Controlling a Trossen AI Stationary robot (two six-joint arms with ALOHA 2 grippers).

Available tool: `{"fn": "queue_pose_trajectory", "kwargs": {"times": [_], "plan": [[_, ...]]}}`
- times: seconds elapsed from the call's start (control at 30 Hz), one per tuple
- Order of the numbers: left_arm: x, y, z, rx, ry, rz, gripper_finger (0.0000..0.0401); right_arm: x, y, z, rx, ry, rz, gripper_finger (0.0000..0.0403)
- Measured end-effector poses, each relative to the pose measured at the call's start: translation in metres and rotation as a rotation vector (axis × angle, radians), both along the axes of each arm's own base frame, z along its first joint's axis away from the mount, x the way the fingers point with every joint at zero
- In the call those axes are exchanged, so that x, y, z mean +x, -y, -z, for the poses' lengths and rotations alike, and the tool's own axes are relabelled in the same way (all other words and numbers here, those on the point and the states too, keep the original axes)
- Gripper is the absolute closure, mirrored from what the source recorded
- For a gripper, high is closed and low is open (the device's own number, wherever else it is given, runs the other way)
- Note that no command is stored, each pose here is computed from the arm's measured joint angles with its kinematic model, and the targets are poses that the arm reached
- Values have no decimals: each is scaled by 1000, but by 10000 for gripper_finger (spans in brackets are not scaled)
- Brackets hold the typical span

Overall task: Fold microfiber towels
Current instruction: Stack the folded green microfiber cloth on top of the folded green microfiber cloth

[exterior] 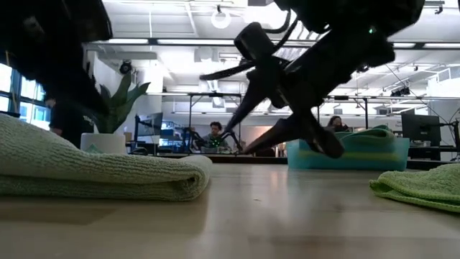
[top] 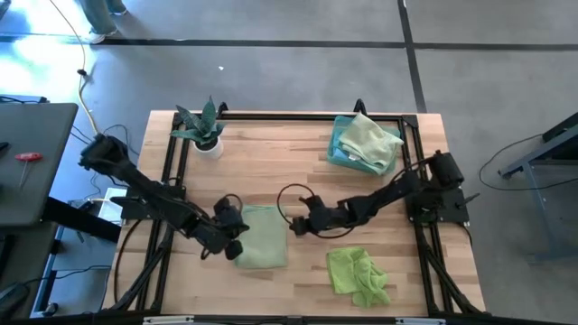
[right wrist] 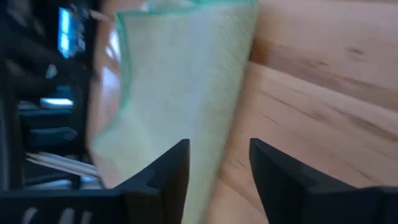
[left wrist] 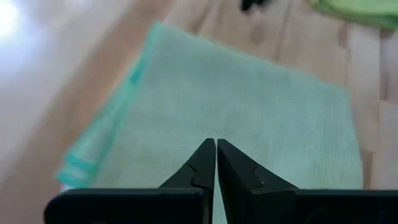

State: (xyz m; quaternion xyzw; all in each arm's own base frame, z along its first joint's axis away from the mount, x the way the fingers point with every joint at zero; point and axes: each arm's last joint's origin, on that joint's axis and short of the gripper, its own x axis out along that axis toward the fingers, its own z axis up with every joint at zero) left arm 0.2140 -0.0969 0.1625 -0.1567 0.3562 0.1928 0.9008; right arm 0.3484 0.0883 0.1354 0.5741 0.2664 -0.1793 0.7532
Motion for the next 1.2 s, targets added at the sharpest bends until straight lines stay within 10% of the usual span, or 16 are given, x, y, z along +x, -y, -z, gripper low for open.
{"fn": "queue_pose_trajectory", "kwargs": {"times": [0.37, 1.2], "plan": [[10, 10, 36, -86, -147, 56, 394, 17, 35, 12, 15, -5, 98, 170], [15, 0, 46, -78, -249, 136, 394, 99, 31, 24, -142, -109, -259, 247]]}}
